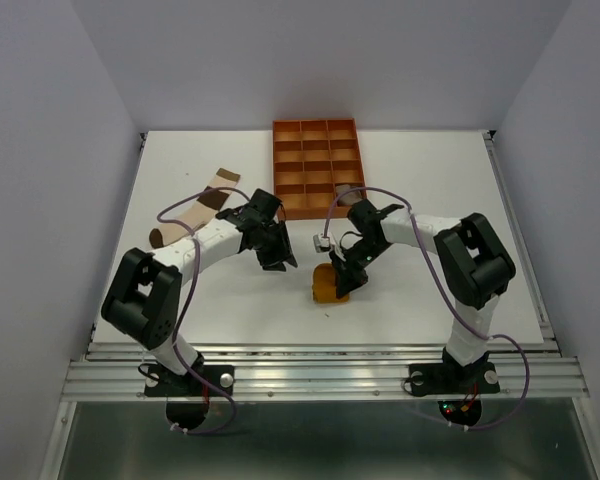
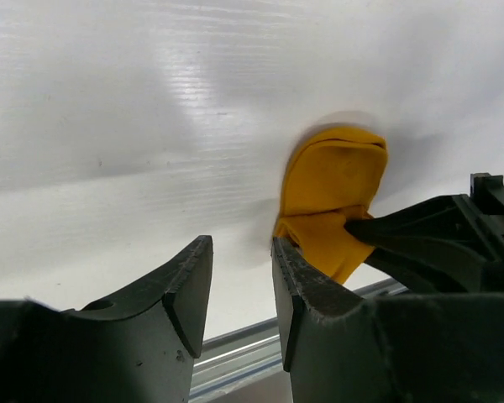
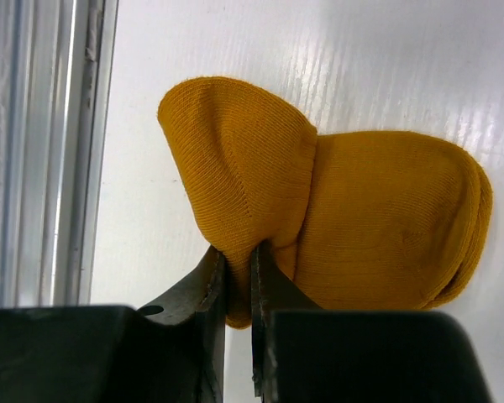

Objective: Roll the socks
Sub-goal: Roll the sock at the center of the board.

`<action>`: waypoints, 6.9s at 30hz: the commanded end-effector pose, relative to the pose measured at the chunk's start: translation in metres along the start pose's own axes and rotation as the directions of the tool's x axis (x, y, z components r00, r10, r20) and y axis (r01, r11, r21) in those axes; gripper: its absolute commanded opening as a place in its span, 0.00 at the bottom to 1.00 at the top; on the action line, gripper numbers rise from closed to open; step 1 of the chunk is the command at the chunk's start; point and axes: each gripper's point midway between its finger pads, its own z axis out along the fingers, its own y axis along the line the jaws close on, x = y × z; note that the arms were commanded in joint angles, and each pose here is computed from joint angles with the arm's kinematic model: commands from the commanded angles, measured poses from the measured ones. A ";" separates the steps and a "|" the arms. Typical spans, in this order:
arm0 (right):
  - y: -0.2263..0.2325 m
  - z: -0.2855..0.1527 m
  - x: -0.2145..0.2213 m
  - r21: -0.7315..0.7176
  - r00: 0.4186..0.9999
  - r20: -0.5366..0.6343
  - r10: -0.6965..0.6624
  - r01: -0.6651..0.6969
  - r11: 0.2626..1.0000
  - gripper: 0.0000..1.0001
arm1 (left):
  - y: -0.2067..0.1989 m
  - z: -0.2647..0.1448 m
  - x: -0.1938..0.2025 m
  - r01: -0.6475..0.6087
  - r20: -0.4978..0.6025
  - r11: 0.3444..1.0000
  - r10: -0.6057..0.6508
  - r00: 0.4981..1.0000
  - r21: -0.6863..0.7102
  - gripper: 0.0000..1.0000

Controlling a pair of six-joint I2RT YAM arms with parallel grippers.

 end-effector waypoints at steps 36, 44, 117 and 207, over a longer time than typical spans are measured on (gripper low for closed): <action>-0.011 0.016 0.038 -0.012 0.917 -0.011 0.398 -0.398 0.917 0.01 | -0.042 0.014 0.077 -0.263 0.035 0.922 0.264 0.964 0.284 0.45; -0.006 0.014 0.036 -0.032 0.934 -0.011 0.356 -0.356 0.934 0.01 | -0.047 0.036 0.067 -0.258 0.035 0.926 0.259 0.965 0.277 0.43; 0.019 -0.035 -0.029 0.358 0.759 -0.318 -0.569 0.651 0.669 0.71 | -0.023 0.066 0.094 -0.025 -0.371 1.000 0.019 0.929 -0.012 0.00; 0.005 -0.012 0.007 -0.027 0.999 -0.021 0.035 -0.036 0.999 0.01 | -0.041 -0.016 0.043 -0.170 0.102 0.962 0.151 0.983 0.213 0.45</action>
